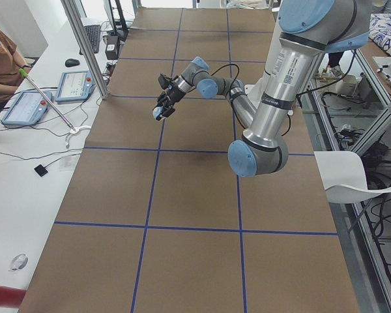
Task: Place and press bell with both arms
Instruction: 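Move the left gripper with the bell over the table's center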
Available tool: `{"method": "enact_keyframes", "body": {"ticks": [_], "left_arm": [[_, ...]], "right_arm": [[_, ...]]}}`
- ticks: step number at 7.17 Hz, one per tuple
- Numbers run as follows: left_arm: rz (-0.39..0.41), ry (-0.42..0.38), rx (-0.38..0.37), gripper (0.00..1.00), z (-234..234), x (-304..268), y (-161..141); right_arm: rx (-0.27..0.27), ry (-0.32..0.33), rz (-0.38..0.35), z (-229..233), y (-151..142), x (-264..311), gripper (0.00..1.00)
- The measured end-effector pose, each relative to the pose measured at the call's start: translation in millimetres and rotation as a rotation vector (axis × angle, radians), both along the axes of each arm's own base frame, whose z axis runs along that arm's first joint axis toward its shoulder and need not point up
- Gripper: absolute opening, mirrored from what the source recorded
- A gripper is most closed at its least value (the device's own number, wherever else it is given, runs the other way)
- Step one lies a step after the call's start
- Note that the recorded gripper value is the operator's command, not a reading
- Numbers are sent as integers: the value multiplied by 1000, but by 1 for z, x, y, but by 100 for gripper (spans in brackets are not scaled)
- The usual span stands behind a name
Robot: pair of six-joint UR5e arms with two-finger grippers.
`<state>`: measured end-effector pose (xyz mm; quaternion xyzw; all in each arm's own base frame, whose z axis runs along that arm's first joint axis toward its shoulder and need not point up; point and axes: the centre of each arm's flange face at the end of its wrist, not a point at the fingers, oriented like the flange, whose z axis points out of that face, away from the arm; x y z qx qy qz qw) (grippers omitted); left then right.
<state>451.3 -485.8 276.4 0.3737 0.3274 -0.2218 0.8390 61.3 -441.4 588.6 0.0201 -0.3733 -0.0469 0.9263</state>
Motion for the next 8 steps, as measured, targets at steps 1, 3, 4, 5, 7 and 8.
{"method": "enact_keyframes", "body": {"ticks": [1, 3, 4, 5, 7, 8], "left_arm": [[67, 59, 116, 0, -9, 29, 6], [147, 98, 247, 0, -31, 85, 8], [163, 103, 283, 0, -36, 108, 10], [160, 108, 316, 0, -36, 130, 17], [128, 95, 356, 0, -44, 187, 40], [116, 82, 363, 0, -49, 206, 50]], "right_arm": [[-2, -1, 0, 1, 0, 0, 100], [-6, 0, 0, 3, 0, 0, 100], [-7, 0, 0, 3, 0, 0, 100], [-8, -1, 1, 3, 0, 0, 100], [-13, -2, 1, 5, 0, 0, 100], [-16, -1, 1, 7, 0, 0, 100]]}}
